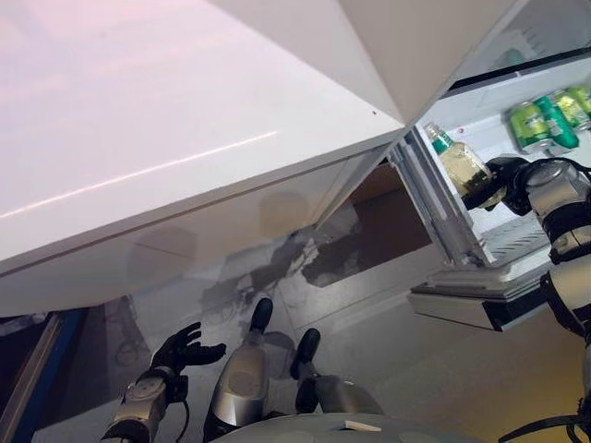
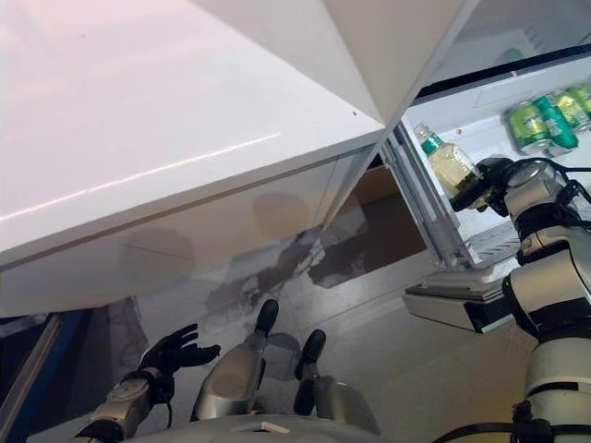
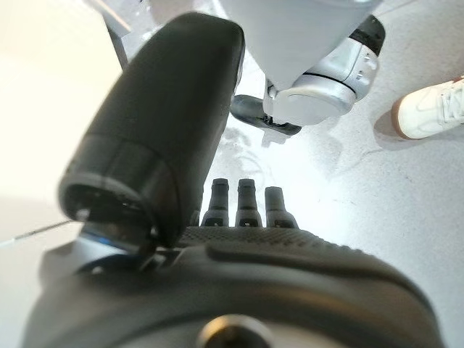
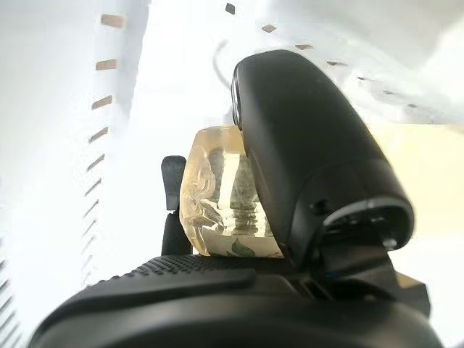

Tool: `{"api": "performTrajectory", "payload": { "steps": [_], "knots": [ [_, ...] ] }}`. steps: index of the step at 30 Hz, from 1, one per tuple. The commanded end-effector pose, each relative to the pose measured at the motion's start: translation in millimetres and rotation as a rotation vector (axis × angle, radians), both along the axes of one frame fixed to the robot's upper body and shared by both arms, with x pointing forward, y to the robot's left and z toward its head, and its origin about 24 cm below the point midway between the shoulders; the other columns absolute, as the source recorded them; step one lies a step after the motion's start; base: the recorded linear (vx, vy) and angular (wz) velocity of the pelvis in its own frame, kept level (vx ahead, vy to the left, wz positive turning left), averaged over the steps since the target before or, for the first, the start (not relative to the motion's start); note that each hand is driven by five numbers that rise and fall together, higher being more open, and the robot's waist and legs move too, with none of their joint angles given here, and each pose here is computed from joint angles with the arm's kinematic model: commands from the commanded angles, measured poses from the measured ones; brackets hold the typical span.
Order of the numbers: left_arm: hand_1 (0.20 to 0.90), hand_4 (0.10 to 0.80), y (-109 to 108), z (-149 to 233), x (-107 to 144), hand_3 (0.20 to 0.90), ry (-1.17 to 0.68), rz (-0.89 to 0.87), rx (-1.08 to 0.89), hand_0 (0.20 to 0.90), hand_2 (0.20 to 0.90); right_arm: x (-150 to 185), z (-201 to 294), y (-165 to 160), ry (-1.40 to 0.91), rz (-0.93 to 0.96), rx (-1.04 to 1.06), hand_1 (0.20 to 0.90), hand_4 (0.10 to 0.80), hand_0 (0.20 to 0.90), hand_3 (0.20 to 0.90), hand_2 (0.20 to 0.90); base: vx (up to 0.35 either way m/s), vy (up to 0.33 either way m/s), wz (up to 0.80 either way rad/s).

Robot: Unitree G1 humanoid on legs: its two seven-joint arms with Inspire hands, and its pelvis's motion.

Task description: Put drinks into fridge and close the fridge

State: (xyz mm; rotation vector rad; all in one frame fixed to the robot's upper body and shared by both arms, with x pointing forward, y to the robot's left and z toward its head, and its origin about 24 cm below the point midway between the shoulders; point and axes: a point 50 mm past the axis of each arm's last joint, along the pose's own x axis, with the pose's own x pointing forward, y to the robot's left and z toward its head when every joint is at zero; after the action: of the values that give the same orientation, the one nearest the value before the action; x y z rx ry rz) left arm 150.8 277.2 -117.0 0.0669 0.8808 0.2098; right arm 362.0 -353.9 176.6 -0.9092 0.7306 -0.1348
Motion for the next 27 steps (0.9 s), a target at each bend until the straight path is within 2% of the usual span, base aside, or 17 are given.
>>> {"api": "performTrajectory", "payload": {
  "steps": [1, 16, 18, 19, 20, 21, 22, 27],
  "knots": [
    [0.900, 0.800, 18.3, -0.1, -25.7, 0.900, 0.065, -0.017, 0.054, 0.900, 0.900, -4.7, 75.0, -15.8, -0.062, -0.072, -0.179, 0.300, 0.100, 0.300, 0.200, 0.300, -0.003, 0.000, 0.09],
    [0.900, 0.800, 13.9, 1.4, -26.1, 0.900, 0.041, -0.054, 0.031, 0.900, 0.900, -15.0, 47.7, -23.7, 0.054, -0.171, -0.048, 0.300, 0.100, 0.300, 0.200, 0.300, -0.005, 0.012, 0.05],
    [0.900, 0.800, 14.3, 1.5, -27.0, 0.900, 0.045, -0.056, 0.031, 0.900, 0.900, -16.2, 45.7, -25.6, 0.052, -0.174, -0.044, 0.324, 0.127, 0.324, 0.227, 0.324, 0.000, 0.000, 0.00],
    [0.900, 0.800, 14.8, 1.9, -26.7, 0.900, 0.044, -0.054, 0.030, 0.900, 0.900, -16.6, 46.8, -26.3, 0.049, -0.175, -0.045, 0.361, 0.171, 0.361, 0.271, 0.361, 0.000, 0.000, 0.00],
    [0.900, 0.800, 15.3, 2.1, -26.7, 0.900, 0.044, -0.051, 0.028, 0.900, 0.900, -16.9, 46.8, -27.1, 0.042, -0.175, -0.045, 0.514, 0.350, 0.514, 0.450, 0.514, 0.000, 0.000, 0.00],
    [0.900, 0.800, 15.5, 1.9, -27.2, 0.900, 0.045, -0.051, 0.027, 0.900, 0.900, -16.9, 46.2, -27.3, 0.036, -0.176, -0.043, 0.615, 0.468, 0.615, 0.568, 0.615, 0.000, 0.000, 0.00],
    [0.900, 0.800, 15.1, 1.6, -27.5, 0.900, 0.045, -0.051, 0.026, 0.900, 0.900, -16.7, 45.6, -27.4, 0.032, -0.174, -0.044, 0.900, 0.800, 0.900, 0.900, 0.900, 0.000, 0.000, 0.00],
    [0.900, 0.800, 16.0, 1.4, -30.3, 0.900, 0.047, -0.045, 0.025, 0.900, 0.900, -17.7, 41.8, -30.1, 0.002, -0.181, -0.048, 0.900, 0.800, 0.900, 0.900, 0.900, 0.000, 0.000, 0.00]
  ]
}}
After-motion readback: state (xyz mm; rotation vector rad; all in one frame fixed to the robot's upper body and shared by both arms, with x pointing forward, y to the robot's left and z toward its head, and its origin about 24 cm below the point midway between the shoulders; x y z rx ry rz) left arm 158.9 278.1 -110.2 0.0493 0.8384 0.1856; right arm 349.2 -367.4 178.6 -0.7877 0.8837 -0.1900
